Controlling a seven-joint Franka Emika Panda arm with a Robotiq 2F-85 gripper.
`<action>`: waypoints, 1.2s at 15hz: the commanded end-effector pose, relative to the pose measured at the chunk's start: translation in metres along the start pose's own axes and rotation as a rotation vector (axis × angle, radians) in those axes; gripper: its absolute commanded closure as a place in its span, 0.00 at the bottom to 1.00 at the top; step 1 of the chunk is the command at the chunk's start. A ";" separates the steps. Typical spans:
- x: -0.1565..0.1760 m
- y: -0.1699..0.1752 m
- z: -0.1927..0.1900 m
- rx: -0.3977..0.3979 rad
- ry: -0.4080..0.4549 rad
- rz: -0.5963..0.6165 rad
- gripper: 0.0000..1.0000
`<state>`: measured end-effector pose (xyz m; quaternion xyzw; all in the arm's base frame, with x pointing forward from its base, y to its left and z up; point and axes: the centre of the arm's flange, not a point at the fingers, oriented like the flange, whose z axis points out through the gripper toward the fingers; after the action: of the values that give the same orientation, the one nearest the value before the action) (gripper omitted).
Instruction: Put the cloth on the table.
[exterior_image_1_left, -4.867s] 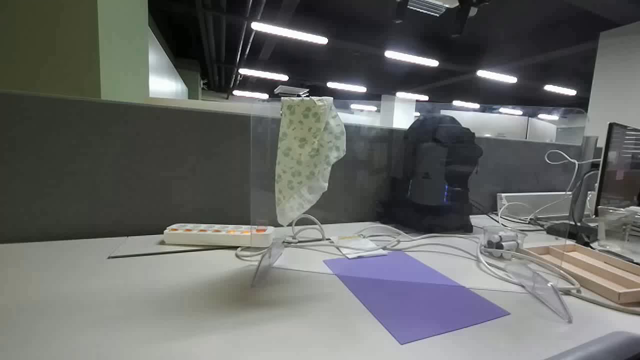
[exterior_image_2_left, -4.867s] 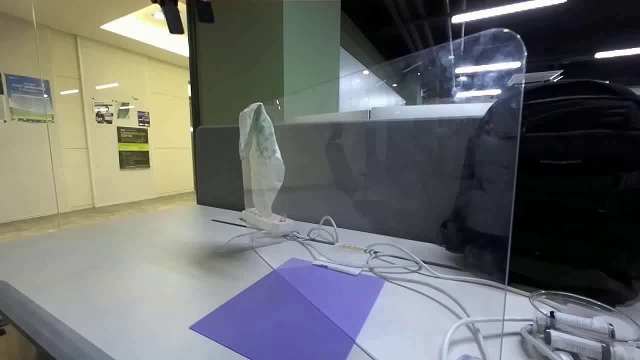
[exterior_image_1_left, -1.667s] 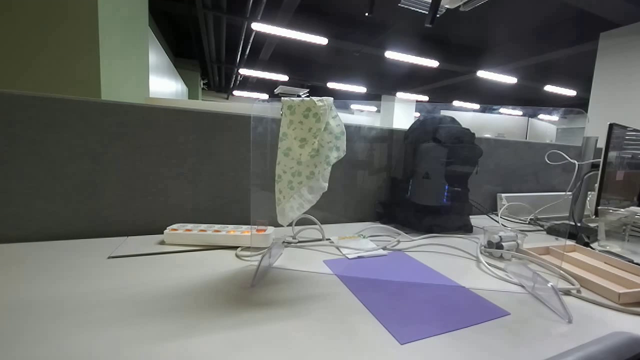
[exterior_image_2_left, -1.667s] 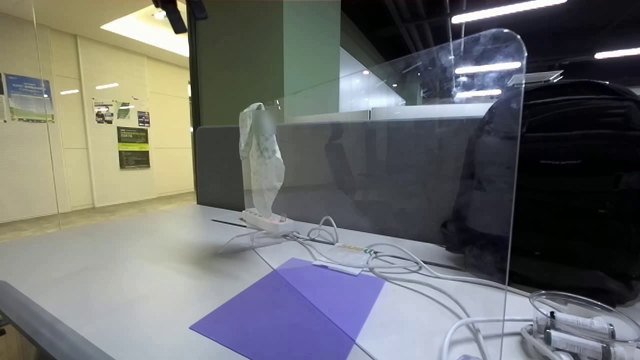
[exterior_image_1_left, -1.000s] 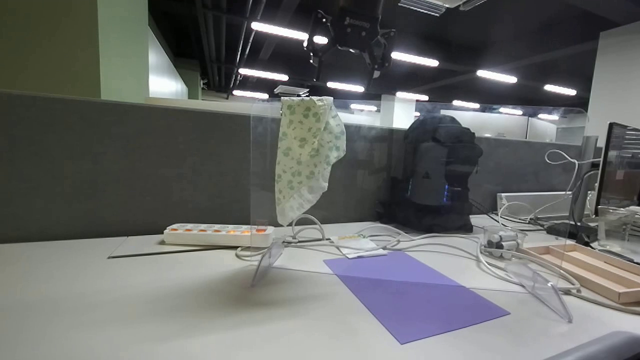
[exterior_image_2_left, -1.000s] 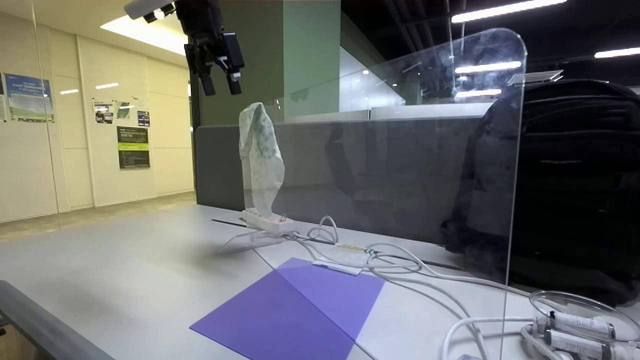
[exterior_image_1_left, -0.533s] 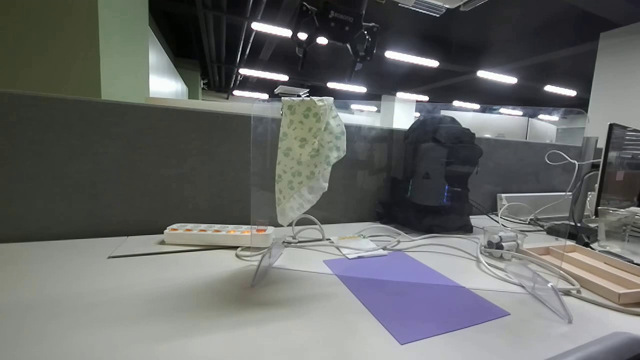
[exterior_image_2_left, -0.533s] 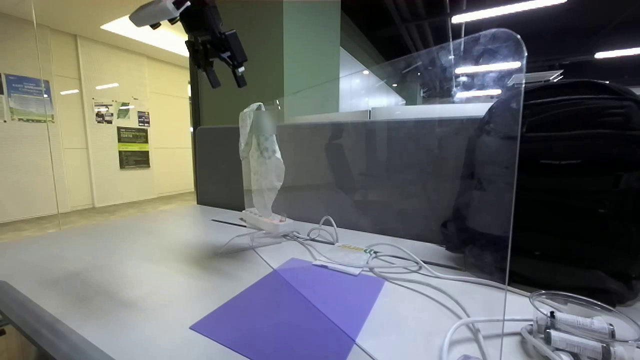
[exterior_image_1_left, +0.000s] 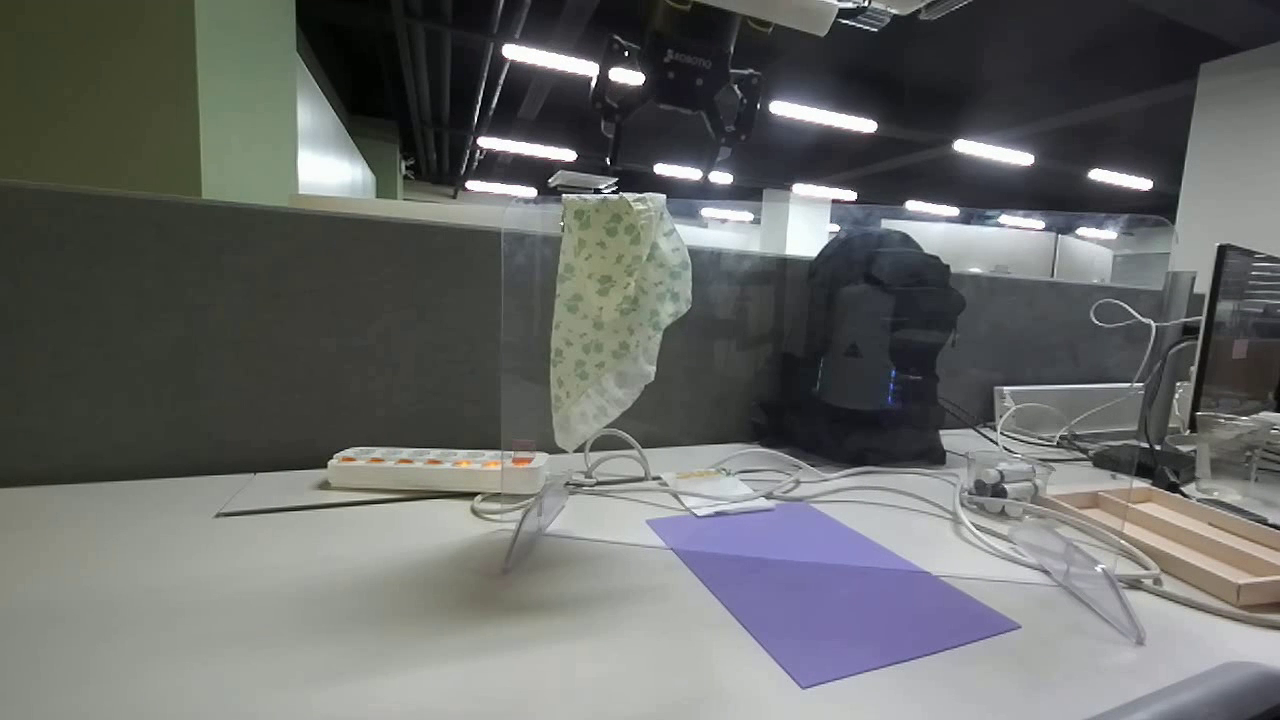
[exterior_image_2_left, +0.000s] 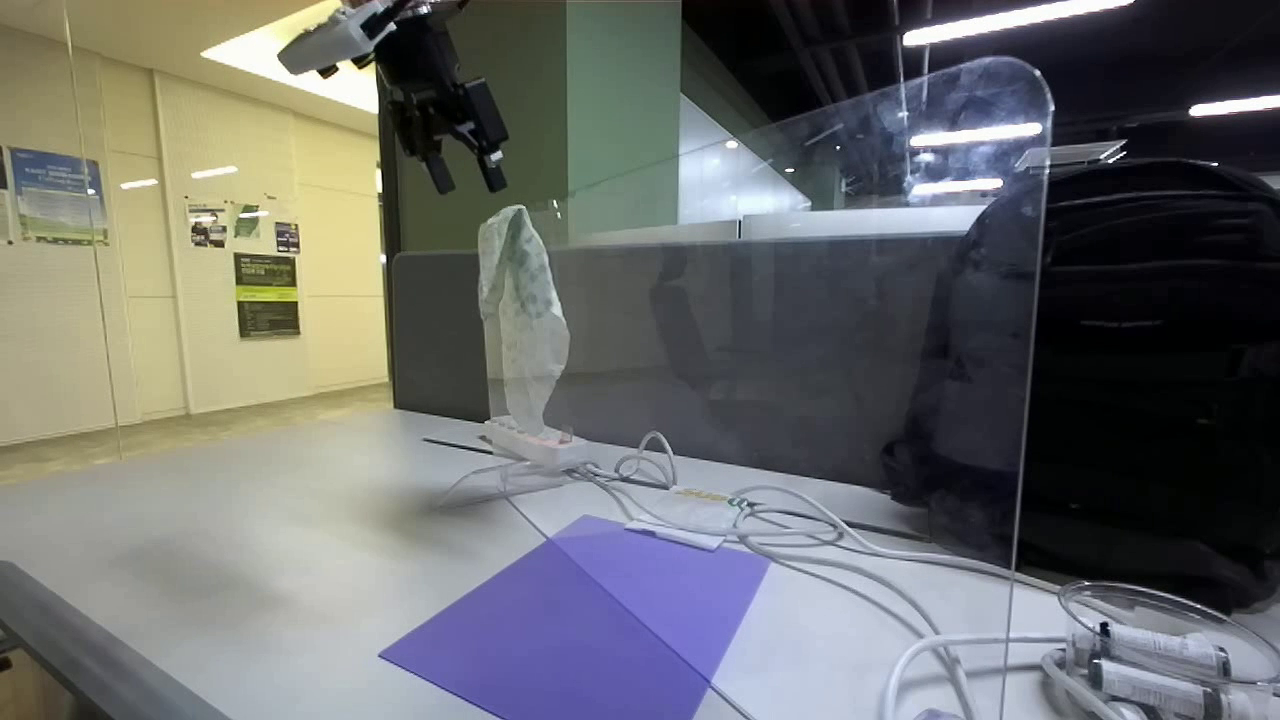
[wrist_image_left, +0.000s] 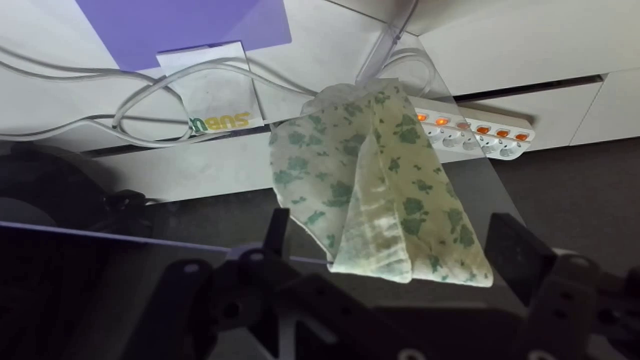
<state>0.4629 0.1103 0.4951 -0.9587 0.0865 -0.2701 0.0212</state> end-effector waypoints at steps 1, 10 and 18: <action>0.003 -0.001 0.017 0.006 0.016 -0.011 0.00; 0.003 -0.001 0.048 -0.009 0.036 -0.044 0.25; -0.004 -0.006 0.044 0.008 0.035 -0.058 0.81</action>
<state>0.4867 0.1125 0.4523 -0.9586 0.0510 -0.2798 0.0130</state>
